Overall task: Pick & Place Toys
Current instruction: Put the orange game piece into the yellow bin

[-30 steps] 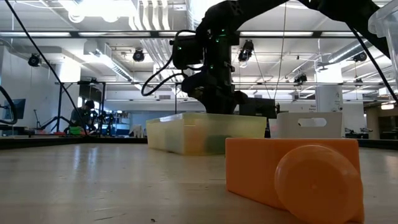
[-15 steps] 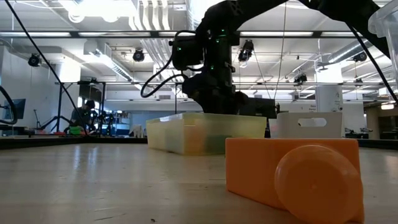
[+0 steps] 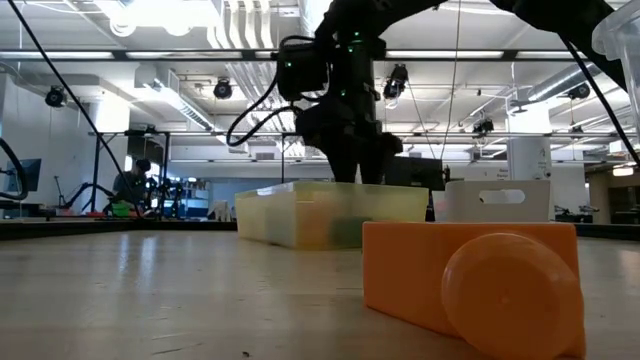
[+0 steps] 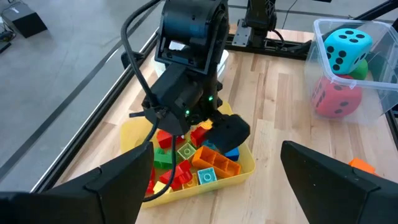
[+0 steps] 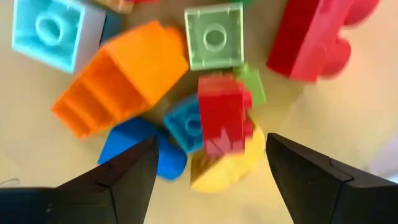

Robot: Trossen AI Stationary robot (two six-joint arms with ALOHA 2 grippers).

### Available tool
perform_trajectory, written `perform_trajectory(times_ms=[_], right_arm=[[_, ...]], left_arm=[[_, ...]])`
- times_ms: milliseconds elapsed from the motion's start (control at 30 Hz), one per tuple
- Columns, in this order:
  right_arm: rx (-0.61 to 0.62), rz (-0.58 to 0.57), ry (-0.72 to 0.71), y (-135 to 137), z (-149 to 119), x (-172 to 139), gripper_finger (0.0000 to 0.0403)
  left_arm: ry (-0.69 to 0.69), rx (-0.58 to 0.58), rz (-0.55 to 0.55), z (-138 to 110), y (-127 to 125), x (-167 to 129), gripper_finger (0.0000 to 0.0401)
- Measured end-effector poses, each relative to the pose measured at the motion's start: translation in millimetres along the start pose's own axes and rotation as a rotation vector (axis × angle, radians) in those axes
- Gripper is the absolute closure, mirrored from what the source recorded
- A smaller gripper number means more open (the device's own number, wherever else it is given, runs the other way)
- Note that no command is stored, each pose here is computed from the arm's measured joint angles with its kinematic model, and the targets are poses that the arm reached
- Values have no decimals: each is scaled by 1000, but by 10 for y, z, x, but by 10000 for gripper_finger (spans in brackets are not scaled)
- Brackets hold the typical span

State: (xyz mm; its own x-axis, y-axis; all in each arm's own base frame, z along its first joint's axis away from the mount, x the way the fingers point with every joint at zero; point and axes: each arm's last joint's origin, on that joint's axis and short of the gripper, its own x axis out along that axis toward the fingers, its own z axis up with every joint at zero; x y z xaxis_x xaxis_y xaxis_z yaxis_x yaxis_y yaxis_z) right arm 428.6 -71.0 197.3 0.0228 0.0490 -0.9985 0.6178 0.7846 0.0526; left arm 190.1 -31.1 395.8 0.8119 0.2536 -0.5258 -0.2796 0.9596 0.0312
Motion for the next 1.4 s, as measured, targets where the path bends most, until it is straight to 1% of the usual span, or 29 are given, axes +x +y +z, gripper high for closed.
perform_trajectory(times_ms=[167, 467, 567, 700, 867, 1233, 1400], right_arm=[[-15, -15, 22, 127, -92, -120, 113], [-113, 7, -10, 555, -349, -472, 113], [-107, 19, -20, 706, -469, -592, 113], [-74, 42, -40, 916, -644, -716, 113], [29, 63, -49, 1171, -893, -783, 113], [134, 65, -18, 1633, -1509, -737, 113], [160, 54, -43, 1784, -1745, -685, 113]], left_arm=[[0, 0, 0, 0, 0, 0, 50], [0, 0, 0, 0, 0, 0, 50], [0, 0, 0, 0, 0, 0, 50], [0, 0, 0, 0, 0, 0, 50], [0, 0, 0, 0, 0, 0, 50], [0, 0, 0, 0, 0, 0, 50], [0, 0, 0, 0, 0, 0, 50]])
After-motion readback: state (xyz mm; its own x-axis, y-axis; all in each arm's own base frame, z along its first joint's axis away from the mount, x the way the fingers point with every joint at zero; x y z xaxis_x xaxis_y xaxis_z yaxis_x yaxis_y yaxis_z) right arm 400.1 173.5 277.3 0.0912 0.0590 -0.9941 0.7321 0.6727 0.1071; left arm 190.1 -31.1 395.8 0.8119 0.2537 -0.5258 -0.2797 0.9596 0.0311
